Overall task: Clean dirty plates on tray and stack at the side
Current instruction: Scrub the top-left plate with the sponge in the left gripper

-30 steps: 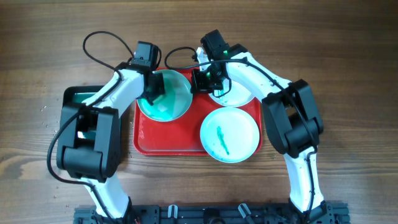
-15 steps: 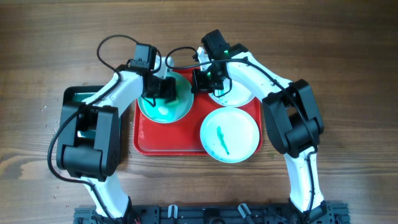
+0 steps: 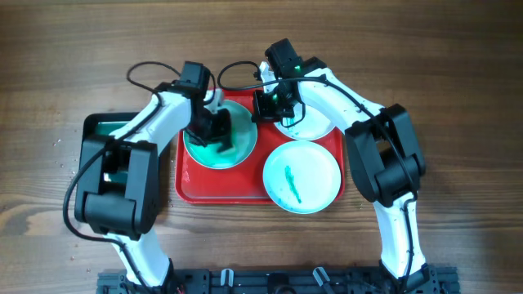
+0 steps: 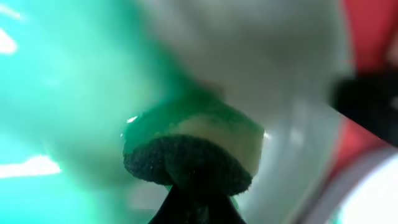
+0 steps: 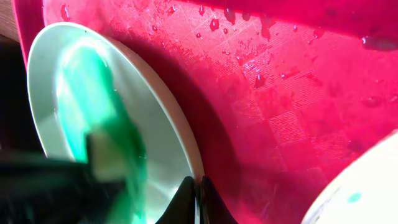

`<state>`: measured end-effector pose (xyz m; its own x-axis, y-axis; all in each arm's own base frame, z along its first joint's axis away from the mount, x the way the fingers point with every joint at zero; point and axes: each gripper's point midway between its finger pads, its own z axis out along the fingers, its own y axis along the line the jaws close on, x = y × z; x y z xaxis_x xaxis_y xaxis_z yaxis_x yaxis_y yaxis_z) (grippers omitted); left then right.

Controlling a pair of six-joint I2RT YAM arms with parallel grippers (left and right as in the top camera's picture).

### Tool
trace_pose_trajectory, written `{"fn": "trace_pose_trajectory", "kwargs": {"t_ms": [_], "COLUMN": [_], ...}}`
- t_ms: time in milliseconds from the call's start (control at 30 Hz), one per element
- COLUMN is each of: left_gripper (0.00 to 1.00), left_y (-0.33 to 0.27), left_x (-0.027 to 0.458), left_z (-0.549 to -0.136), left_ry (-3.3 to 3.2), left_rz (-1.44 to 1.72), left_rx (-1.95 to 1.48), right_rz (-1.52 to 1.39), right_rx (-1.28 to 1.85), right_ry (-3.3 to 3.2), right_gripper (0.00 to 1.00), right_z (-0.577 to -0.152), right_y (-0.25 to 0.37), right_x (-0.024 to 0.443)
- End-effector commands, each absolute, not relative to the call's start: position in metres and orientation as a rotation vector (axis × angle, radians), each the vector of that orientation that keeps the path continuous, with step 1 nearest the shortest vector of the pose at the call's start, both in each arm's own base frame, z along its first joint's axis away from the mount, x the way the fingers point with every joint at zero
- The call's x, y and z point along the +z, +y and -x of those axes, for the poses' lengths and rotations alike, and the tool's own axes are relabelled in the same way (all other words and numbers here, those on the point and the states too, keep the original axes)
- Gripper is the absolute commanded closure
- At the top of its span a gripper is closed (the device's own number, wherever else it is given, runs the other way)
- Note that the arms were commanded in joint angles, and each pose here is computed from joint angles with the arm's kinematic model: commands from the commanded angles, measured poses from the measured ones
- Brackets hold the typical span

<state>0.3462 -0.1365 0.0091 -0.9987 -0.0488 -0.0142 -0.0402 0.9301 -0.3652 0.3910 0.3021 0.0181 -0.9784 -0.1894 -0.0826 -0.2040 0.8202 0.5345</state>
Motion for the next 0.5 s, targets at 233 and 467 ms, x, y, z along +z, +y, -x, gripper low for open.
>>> {"fn": "trace_pose_trajectory", "kwargs": {"t_ms": [233, 467], "left_gripper": [0.92, 0.96], "left_y": [-0.075, -0.053], "left_x": [0.005, -0.008], "left_z": [-0.429, -0.381], "left_ry": [2.71, 2.829], "left_rz": [0.254, 0.576], "left_rx": [0.026, 0.182], "right_rz": [0.316, 0.312], "right_rx": [0.867, 0.856], "right_ry": [2.989, 2.994], "right_gripper": [0.96, 0.96], "right_z": [-0.389, -0.389], "right_y": [0.301, 0.3], "right_x": [0.012, 0.011]}}
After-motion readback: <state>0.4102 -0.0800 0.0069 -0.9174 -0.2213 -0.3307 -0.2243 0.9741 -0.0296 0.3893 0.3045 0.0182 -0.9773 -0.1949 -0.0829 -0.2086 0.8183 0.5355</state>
